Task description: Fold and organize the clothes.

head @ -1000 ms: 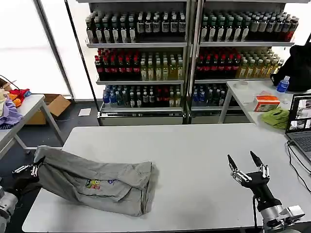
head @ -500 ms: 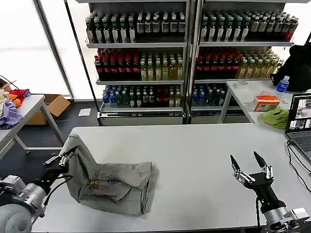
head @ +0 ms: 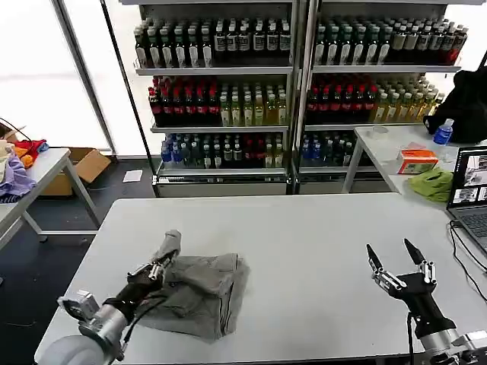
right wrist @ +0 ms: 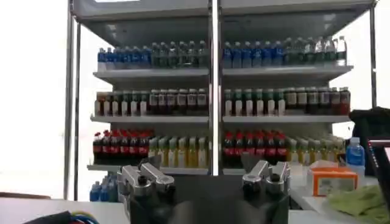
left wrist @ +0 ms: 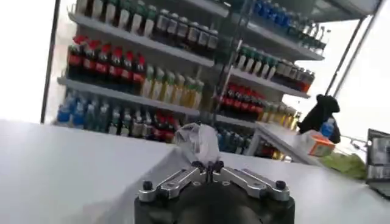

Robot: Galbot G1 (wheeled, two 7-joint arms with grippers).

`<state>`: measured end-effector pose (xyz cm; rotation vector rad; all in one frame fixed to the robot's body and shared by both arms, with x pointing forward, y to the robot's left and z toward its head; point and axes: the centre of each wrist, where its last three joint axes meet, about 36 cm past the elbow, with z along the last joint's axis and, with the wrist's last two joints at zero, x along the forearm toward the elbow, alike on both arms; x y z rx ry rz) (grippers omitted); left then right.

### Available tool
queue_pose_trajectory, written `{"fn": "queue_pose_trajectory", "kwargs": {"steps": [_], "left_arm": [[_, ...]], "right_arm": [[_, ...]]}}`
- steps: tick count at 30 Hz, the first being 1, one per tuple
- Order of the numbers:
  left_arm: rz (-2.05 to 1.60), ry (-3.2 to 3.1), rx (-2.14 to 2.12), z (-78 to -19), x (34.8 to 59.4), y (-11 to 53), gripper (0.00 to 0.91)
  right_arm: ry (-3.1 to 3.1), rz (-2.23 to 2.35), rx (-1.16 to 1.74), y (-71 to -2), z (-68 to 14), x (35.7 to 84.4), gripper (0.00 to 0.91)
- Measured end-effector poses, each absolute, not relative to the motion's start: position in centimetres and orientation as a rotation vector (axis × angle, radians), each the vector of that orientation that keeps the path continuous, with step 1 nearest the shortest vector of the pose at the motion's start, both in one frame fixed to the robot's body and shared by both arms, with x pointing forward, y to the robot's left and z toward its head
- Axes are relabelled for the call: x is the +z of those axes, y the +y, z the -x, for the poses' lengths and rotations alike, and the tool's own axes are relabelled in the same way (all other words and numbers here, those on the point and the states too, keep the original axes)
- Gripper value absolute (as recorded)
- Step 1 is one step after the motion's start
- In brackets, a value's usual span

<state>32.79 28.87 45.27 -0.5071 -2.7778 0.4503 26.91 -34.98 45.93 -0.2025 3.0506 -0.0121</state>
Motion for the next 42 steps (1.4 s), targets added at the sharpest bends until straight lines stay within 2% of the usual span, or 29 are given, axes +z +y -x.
{"fn": "queue_pose_trajectory", "kwargs": {"steps": [6,7,8,9,18,22,27,32,42], "left_arm": [[0.524,-2.742,0.539,-32.9,43.5,26.3,0.020],[0.529,-2.733,0.549,-32.9,43.3,25.9,0.131],[0.534,-2.721,0.560,-32.8,43.0,25.4,0.685],[0.536,-2.711,0.569,-32.7,42.7,25.0,0.907],[0.544,-2.653,0.590,-33.2,39.9,21.8,0.907],[0.546,-2.652,0.594,-33.6,39.6,20.9,0.907],[0.556,-2.654,0.604,-33.7,40.0,20.6,0.907],[0.553,-2.695,0.571,-33.2,41.6,21.7,0.907],[0.323,-2.777,0.351,-32.6,43.7,29.5,0.907]], "right_arm": [[3.061,0.195,-0.004,-34.7,-26.2,45.4,0.907],[3.063,0.196,-0.003,-34.7,-26.1,45.3,0.907],[3.064,0.195,-0.002,-34.7,-26.0,45.2,0.907],[3.063,0.194,0.002,-34.6,-26.0,45.2,0.907],[3.063,0.198,0.026,-34.0,-25.7,45.3,0.907],[3.064,0.205,0.032,-33.9,-25.8,45.2,0.907],[3.067,0.214,0.036,-33.8,-26.0,45.1,0.907],[3.067,0.232,0.040,-33.5,-26.1,45.1,0.907],[3.077,0.242,0.055,-33.2,-26.3,44.3,0.907]]}}
